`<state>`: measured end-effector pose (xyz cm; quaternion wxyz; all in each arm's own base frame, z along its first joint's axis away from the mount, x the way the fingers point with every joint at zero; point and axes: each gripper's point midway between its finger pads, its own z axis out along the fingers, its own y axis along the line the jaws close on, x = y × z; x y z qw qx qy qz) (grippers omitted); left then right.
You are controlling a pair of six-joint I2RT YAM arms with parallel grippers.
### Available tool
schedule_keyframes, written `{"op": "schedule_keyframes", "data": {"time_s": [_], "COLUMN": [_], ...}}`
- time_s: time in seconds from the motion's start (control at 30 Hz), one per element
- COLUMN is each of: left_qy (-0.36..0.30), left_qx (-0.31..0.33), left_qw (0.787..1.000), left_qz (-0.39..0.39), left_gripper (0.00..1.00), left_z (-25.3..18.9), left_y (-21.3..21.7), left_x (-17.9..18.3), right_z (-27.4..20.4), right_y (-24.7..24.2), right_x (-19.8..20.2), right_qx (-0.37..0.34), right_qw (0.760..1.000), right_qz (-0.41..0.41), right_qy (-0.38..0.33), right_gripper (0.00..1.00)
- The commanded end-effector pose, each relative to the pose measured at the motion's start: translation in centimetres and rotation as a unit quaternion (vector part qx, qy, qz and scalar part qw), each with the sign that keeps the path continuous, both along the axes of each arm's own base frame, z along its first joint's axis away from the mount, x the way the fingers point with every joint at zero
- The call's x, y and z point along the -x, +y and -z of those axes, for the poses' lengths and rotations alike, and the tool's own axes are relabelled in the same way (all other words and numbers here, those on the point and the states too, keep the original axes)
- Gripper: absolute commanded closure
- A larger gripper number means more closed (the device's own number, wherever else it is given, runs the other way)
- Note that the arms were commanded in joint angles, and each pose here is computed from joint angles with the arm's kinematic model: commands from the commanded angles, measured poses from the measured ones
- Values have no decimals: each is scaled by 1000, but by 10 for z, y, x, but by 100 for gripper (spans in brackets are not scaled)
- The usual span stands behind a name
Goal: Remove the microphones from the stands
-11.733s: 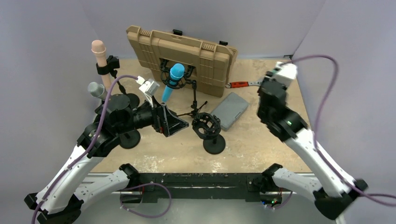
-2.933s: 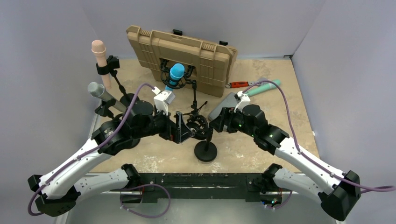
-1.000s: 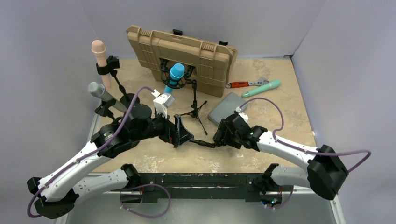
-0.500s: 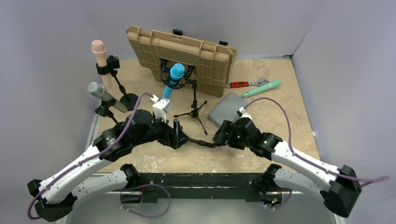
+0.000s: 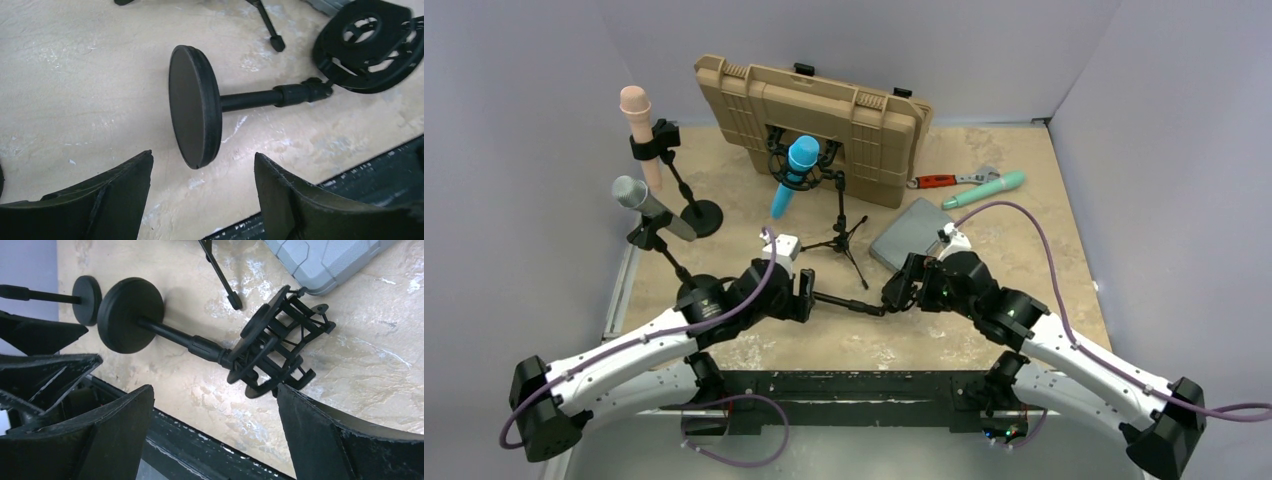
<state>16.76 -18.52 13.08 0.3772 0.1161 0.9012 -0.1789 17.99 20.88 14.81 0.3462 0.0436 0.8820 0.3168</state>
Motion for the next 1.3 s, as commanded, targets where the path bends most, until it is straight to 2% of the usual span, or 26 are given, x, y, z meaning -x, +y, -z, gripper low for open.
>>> {"op": "schedule_keyframes", "data": {"time_s": [0.0,0.1,0.27,0.43,0.53,0.57,0.63,0.7,0.87,1.0,1.17,1.27], "left_qy": [-33,-38,-31,-3,18,23,39,61,117,154,194,209], "left_qx": [21,26,-4,-18,-9,0,19,45,126,179,279,319], "left_qw": [997,996,997,998,998,998,998,996,985,972,940,924], "left_qz": [-63,-71,-67,-61,-55,-51,-43,-36,-5,-7,27,30], "left_gripper": [30,35,40,49,63,71,91,100,100,100,100,100], "left_z": [5,10,25,45,54,54,57,58,44,25,-20,-41], "left_y": [-10,-18,-28,-33,-34,-35,-37,-39,-52,-59,-85,-94], "left_x": [-28,-37,-46,-48,-46,-46,-42,-38,-21,-9,5,8], "right_z": [-25,-31,-43,-47,-47,-46,-47,-51,-92,-136,-148,-164], "right_y": [2,-3,-12,-16,-16,-16,-15,-13,-2,17,20,14], "right_x": [-9,-7,-5,-5,-6,-6,-7,-7,-3,17,29,39], "right_qx": [-8,-17,-27,-27,-24,-21,-16,-13,-51,-103,-118,-150], "right_qw": [999,999,997,997,997,997,997,996,987,960,947,935], "right_qz": [1,6,21,28,27,26,19,9,-37,-131,-166,-166], "right_qy": [-40,-49,-66,-73,-73,-73,-78,-87,-147,-226,-249,-276], "right_gripper": [9,9,10,10,10,10,10,10,10,10,11,11]}}
